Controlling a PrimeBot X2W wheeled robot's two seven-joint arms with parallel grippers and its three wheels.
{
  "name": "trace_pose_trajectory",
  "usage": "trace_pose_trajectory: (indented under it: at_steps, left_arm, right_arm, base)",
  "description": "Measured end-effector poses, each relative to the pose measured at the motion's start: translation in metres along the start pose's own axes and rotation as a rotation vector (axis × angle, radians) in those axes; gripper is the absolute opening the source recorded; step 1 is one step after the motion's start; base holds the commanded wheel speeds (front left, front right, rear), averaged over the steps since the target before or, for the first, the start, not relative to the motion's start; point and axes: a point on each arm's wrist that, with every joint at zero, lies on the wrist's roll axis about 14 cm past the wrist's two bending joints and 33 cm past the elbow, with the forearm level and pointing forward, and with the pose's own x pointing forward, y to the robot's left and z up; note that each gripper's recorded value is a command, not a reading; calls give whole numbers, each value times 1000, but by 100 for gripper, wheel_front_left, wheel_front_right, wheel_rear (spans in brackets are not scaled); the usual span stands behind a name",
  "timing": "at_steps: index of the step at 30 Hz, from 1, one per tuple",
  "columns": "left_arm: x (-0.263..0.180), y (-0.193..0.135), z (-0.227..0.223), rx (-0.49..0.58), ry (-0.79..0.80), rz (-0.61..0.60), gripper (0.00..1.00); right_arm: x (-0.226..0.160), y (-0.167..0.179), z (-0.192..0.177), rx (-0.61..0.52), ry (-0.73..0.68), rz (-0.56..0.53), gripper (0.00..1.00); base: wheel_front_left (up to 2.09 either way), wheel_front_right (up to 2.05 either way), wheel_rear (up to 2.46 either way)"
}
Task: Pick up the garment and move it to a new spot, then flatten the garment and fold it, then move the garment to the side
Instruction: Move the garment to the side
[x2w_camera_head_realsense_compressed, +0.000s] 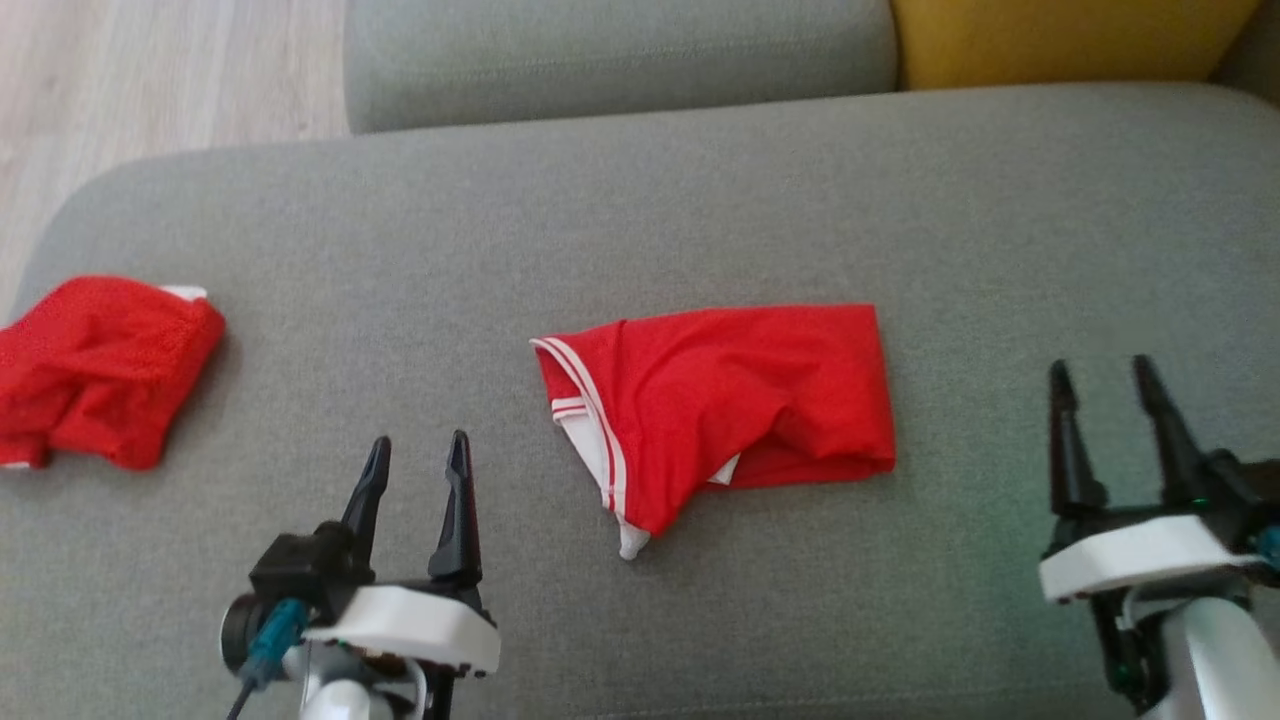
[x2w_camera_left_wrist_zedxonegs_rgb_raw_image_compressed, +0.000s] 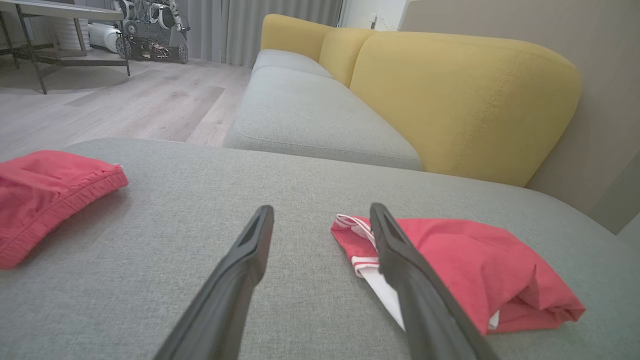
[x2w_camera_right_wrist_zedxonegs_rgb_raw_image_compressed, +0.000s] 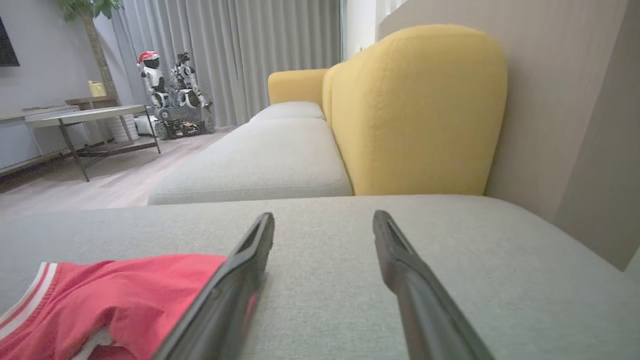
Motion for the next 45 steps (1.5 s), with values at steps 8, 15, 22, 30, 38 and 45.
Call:
trace_pose_trajectory:
  at_steps: [8, 15, 22, 30, 38, 45]
  left_arm:
    - [15, -1, -9, 16, 26, -15, 100]
    - [17, 9, -15, 19, 43, 8, 100]
    - [18, 17, -18, 24, 54, 30, 100]
    - [18, 18, -22, 28, 67, 31, 100]
    - [24, 13, -20, 34, 58, 13, 100]
    - [34, 1, -26, 31, 67, -27, 100]
  right_arm:
    - [27, 26, -44, 182, 225, 47, 100]
    - [34, 48, -88, 336, 440, 64, 100]
    - [46, 72, -97, 449, 495, 104, 100]
    - [34, 97, -125, 488, 640, 150, 45]
    - [52, 82, -108, 227, 543, 213, 0]
    - [67, 17, -82, -74, 461, 188, 0]
  base:
    - [0, 0, 0]
    - [0, 0, 0]
    - [0, 0, 0]
    - [0, 0, 0]
    - [0, 0, 0]
    - [0, 0, 0]
